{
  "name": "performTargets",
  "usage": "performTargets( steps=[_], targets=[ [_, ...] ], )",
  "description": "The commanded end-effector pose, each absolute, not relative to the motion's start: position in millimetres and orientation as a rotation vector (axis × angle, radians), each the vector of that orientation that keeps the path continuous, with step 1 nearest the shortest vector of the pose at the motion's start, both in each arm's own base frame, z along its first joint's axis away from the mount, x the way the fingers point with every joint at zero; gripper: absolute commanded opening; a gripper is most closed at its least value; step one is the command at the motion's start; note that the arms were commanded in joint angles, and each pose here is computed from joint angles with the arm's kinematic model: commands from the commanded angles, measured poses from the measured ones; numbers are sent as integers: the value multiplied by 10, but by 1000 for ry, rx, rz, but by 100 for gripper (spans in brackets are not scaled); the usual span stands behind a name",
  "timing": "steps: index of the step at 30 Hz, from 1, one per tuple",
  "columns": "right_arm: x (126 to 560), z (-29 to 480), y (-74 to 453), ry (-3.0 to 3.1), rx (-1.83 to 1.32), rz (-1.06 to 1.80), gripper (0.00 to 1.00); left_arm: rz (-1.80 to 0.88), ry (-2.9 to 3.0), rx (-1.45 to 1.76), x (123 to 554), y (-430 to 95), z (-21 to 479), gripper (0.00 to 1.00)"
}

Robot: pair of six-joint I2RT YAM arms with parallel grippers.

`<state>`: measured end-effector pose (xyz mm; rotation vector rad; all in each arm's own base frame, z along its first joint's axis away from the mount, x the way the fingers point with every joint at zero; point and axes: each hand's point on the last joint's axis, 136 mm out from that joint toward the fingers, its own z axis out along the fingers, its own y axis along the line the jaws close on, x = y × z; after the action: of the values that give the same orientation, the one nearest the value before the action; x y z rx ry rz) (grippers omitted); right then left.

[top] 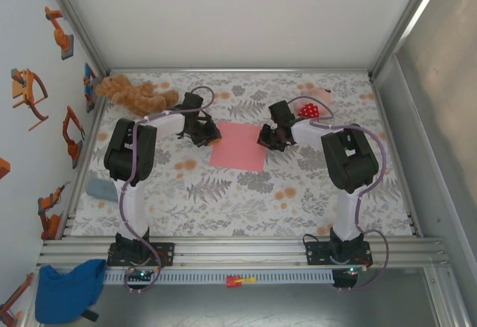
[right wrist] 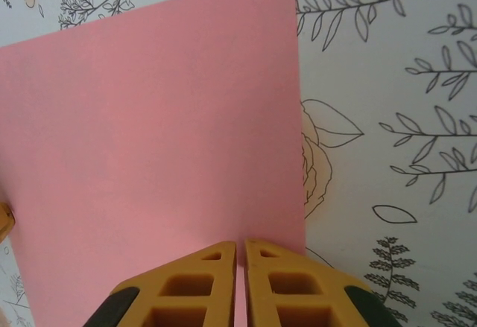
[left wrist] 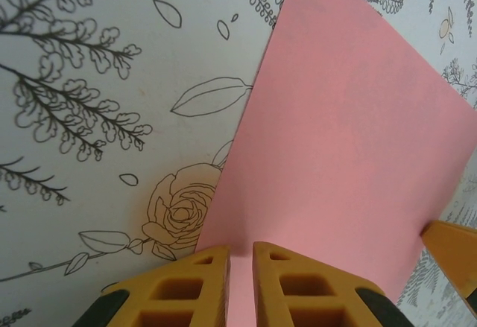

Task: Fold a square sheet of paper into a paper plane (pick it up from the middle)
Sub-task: First fold in half a square sheet of paper at the center of the table.

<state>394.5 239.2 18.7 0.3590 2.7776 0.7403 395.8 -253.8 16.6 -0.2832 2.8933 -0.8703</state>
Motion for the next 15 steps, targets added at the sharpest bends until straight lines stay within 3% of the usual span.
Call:
performTargets(
  steps=[1,15],
  targets=[
    [3830,-48,2361,2850,376,718,11,-851,2971,-329,3759,-2532,-40,16],
    [3952,63,2724,2770,341,1013,11,-1049,2876,-387,3662,-2772,70,19]
  ],
)
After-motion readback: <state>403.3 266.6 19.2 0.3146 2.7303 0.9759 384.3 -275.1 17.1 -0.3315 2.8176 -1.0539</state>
